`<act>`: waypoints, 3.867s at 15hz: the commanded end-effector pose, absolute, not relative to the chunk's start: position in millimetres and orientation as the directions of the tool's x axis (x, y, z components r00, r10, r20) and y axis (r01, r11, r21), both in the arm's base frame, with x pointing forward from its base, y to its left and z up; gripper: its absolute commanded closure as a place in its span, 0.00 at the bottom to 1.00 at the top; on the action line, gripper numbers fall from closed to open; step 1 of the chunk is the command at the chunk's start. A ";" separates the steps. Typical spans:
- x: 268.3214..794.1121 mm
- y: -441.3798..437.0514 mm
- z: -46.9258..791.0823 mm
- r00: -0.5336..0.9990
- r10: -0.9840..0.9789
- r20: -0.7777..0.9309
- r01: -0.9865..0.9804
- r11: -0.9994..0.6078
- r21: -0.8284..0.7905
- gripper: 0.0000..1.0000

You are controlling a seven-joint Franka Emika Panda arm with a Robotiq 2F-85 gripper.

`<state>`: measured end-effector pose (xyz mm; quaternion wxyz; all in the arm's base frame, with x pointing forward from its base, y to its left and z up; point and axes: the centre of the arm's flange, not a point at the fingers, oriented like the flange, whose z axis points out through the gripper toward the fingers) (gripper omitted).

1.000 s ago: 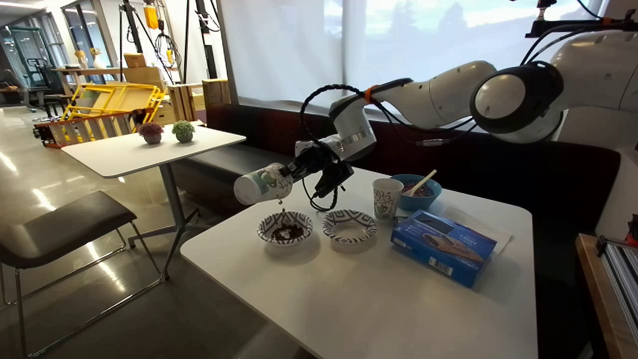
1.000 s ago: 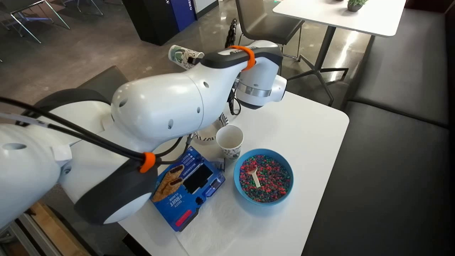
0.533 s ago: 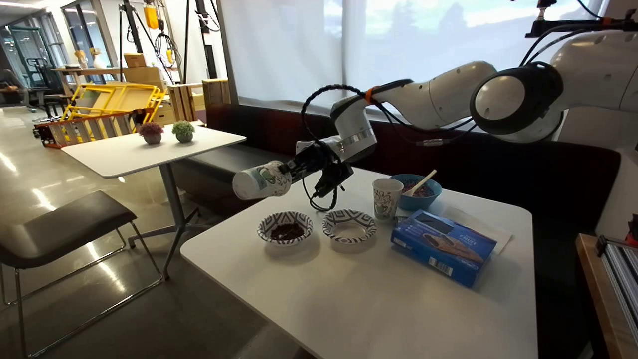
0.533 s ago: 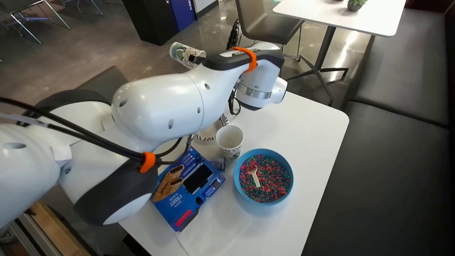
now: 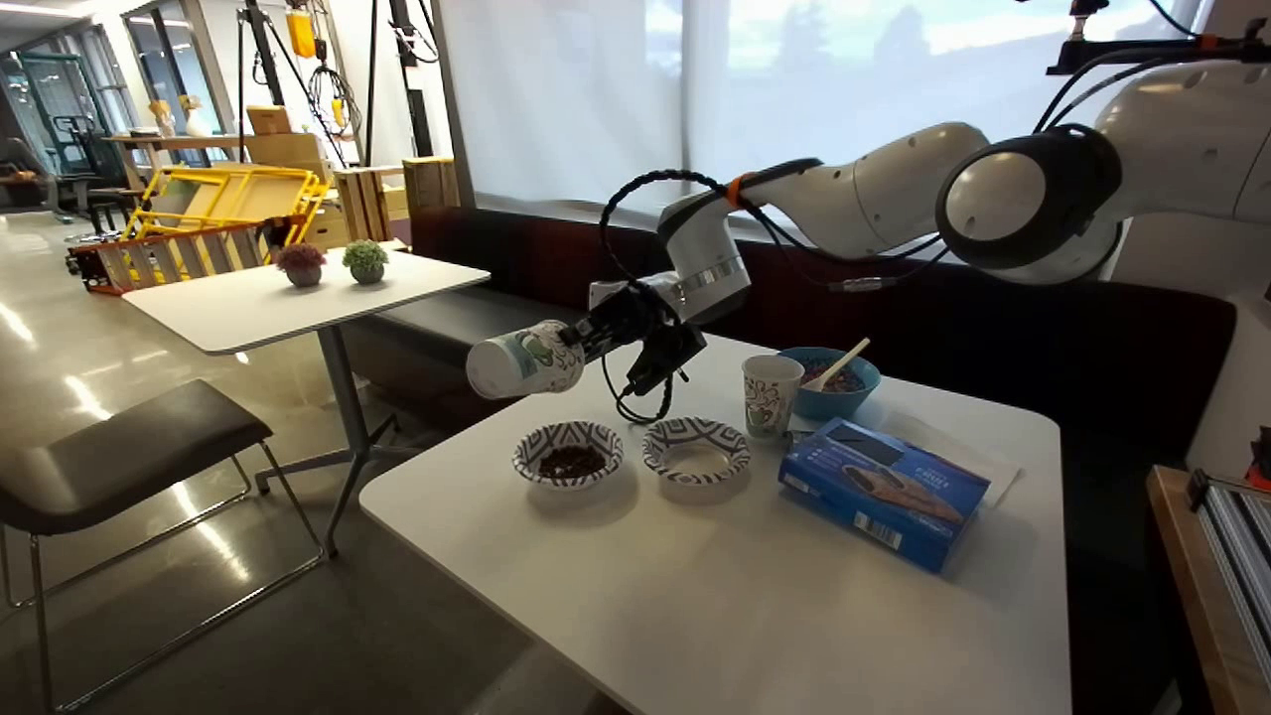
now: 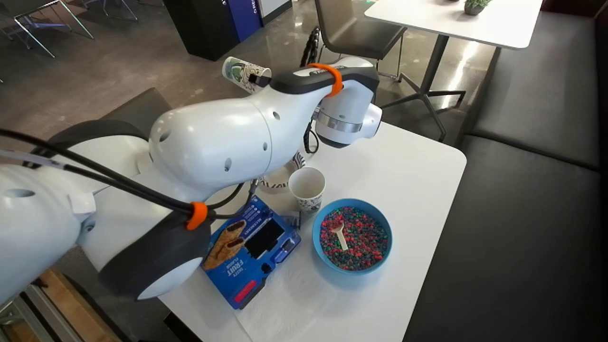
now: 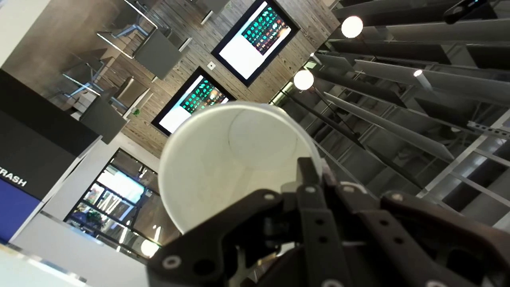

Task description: Pour the contents in the cup into the bowl

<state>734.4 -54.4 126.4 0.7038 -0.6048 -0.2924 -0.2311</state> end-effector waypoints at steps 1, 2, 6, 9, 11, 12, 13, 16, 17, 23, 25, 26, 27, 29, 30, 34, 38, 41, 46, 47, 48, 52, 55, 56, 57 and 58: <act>756.2 -58.0 108.8 0.727 0.016 0.686 0.665 0.232 -0.710 0.99; 755.6 -58.9 108.0 0.733 0.030 0.680 0.659 0.218 -0.720 0.99; 752.8 -59.5 108.3 0.732 -0.006 0.681 0.655 0.281 -0.702 0.99; 751.9 -63.0 109.3 0.727 0.059 0.684 0.667 0.176 -0.724 0.99; 749.3 -57.0 119.7 0.715 0.075 0.695 0.677 0.174 -0.715 0.99; 747.5 -53.5 126.9 0.707 0.092 0.701 0.684 0.161 -0.711 0.99; 745.2 -47.8 135.1 0.697 0.109 0.709 0.692 0.155 -0.705 0.99; 740.9 -32.2 163.1 0.667 0.192 0.720 0.722 0.071 -0.688 0.99; 741.3 -27.1 172.8 0.652 0.220 0.725 0.735 0.049 -0.676 0.99; 752.0 -8.7 239.0 0.610 0.358 0.707 0.787 -0.170 -0.594 0.99; 757.7 -11.2 250.5 0.618 0.384 0.686 0.785 -0.261 -0.562 0.99; 761.1 -13.9 253.2 0.625 0.396 0.672 0.780 -0.306 -0.546 0.99; 763.5 -15.6 256.2 0.635 0.406 0.658 0.773 -0.352 -0.529 0.99; 767.1 -22.3 253.8 0.654 0.421 0.628 0.753 -0.440 -0.490 0.99; 767.9 -26.2 249.2 0.670 0.422 0.611 0.736 -0.482 -0.475 0.99; 765.3 -44.8 240.6 0.726 0.415 0.548 0.660 -0.643 -0.388 0.99; 812.7 -67.9 233.9 0.721 0.397 0.568 0.648 -0.677 -0.348 0.96; 811.7 -69.9 237.5 0.731 0.395 0.557 0.634 -0.694 -0.340 0.96; 809.2 -71.1 241.6 0.731 0.403 0.550 0.635 -0.696 -0.334 0.99; 808.5 -71.0 244.0 0.734 0.410 0.541 0.632 -0.705 -0.322 0.99; 807.2 -69.7 247.5 0.745 0.422 0.516 0.614 -0.735 -0.286 0.99; 798.5 -70.4 254.5 0.795 0.452 0.404 0.547 -0.822 -0.158 0.99; 795.6 -70.6 254.8 0.822 0.454 0.343 0.497 -0.866 -0.044 0.99; 796.0 -72.8 253.4 0.832 0.449 0.326 0.476 -0.879 -0.003 0.99; 795.4 -73.4 253.4 0.843 0.443 0.305 0.455 -0.890 0.033 0.99; 794.8 -75.4 252.2 0.854 0.436 0.284 0.435 -0.898 0.071 0.99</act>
